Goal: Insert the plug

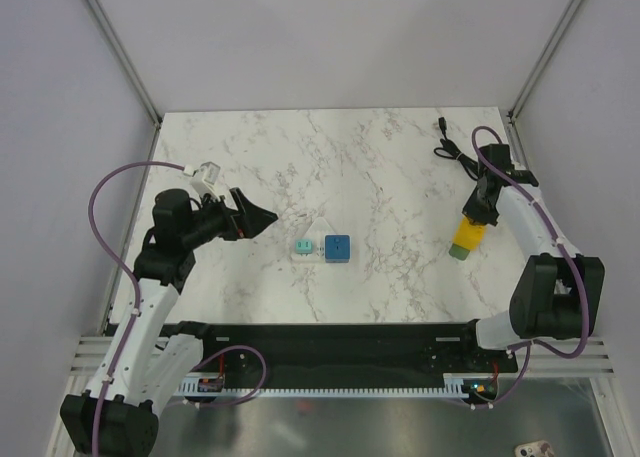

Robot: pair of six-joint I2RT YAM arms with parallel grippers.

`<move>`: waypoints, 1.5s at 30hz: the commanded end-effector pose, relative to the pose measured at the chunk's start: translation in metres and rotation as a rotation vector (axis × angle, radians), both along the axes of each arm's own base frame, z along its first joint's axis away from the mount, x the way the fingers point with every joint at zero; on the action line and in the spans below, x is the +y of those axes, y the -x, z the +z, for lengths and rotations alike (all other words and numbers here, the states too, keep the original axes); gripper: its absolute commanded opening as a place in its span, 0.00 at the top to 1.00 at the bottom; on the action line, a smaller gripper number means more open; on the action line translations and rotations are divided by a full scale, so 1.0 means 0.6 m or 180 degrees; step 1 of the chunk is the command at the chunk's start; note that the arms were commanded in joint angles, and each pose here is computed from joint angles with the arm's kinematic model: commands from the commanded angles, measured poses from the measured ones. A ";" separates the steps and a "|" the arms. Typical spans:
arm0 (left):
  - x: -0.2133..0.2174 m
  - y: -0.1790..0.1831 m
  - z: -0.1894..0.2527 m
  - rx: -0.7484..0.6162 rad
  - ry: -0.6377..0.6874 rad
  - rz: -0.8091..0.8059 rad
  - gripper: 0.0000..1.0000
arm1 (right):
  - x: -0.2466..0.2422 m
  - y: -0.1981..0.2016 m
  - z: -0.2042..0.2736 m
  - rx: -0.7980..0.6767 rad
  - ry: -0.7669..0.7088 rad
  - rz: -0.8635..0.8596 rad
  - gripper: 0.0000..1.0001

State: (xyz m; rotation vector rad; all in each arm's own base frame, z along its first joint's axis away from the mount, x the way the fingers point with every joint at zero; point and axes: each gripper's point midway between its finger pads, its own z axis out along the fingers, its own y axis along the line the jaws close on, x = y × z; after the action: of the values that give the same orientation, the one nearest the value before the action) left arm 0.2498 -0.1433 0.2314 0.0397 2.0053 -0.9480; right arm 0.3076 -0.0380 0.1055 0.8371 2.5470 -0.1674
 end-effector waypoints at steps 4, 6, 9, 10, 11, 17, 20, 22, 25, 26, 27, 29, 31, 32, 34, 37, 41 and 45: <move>0.008 -0.013 0.012 -0.0066 -0.0098 0.0071 0.00 | -0.025 -0.001 0.086 -0.0197 0.0248 -0.0127 1.00; 0.003 -0.013 0.026 -0.0058 -0.0011 0.0053 0.00 | -0.016 -0.005 0.123 -0.0388 0.0178 -0.0068 1.00; -0.006 -0.013 0.052 -0.0099 0.0073 -0.0037 0.00 | 0.040 -0.025 0.175 -0.0804 -0.0171 0.0399 0.67; -0.008 -0.012 0.061 -0.0132 0.0083 -0.0077 0.00 | 0.057 -0.024 0.194 -0.0959 -0.0254 0.0541 0.55; -0.012 -0.011 0.080 -0.0200 0.0107 -0.0139 0.00 | 0.074 -0.024 0.207 -0.1073 -0.0342 0.0683 0.43; -0.038 0.017 0.166 -0.0628 0.0087 -0.0581 0.00 | 0.183 -0.002 0.297 -0.1728 -0.0961 0.1424 0.02; -0.051 0.029 0.183 -0.0883 -0.0297 -0.0623 0.00 | 0.210 0.018 0.333 -0.2051 -0.1162 0.1562 0.02; -0.053 0.035 0.190 -0.0884 -0.0390 -0.0607 0.00 | 0.221 0.032 0.340 -0.2186 -0.1245 0.1651 0.02; -0.058 0.050 0.223 -0.0970 -0.0310 -0.0663 0.00 | 0.221 0.050 0.343 -0.2254 -0.1230 0.1696 0.02; -0.059 0.059 0.240 -0.1043 -0.0263 -0.0682 0.00 | 0.220 0.056 0.343 -0.2267 -0.1193 0.1748 0.02; -0.060 0.065 0.249 -0.1071 -0.0223 -0.0699 0.00 | 0.219 0.061 0.341 -0.2272 -0.1177 0.1764 0.02; -0.059 0.076 0.265 -0.1137 -0.0176 -0.0715 0.00 | 0.221 0.075 0.349 -0.2355 -0.1150 0.1868 0.02; -0.057 0.086 0.275 -0.1210 -0.0151 -0.0726 0.00 | 0.225 0.085 0.355 -0.2438 -0.1169 0.1926 0.02; -0.056 0.089 0.278 -0.1241 -0.0153 -0.0727 0.00 | 0.230 0.089 0.359 -0.2478 -0.1214 0.1959 0.02; -0.048 0.096 0.284 -0.1301 -0.0151 -0.0654 0.00 | 0.232 0.091 0.374 -0.2648 -0.1247 0.1959 0.02; -0.040 0.106 0.285 -0.1334 -0.0116 -0.0572 0.00 | 0.242 0.093 0.399 -0.2781 -0.1341 0.2014 0.02; -0.031 0.110 0.278 -0.1350 -0.0130 -0.0468 0.00 | 0.244 0.090 0.397 -0.2781 -0.1381 0.2000 0.02; -0.025 0.111 0.285 -0.1402 -0.0101 -0.0379 0.00 | 0.245 0.088 0.370 -0.2680 -0.1375 0.2049 0.02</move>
State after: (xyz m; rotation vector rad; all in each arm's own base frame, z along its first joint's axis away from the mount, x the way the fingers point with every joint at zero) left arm 0.1765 -0.1626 0.4025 0.3896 1.6315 -0.9250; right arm 0.2524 0.1054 0.3260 0.1346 1.9276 0.7689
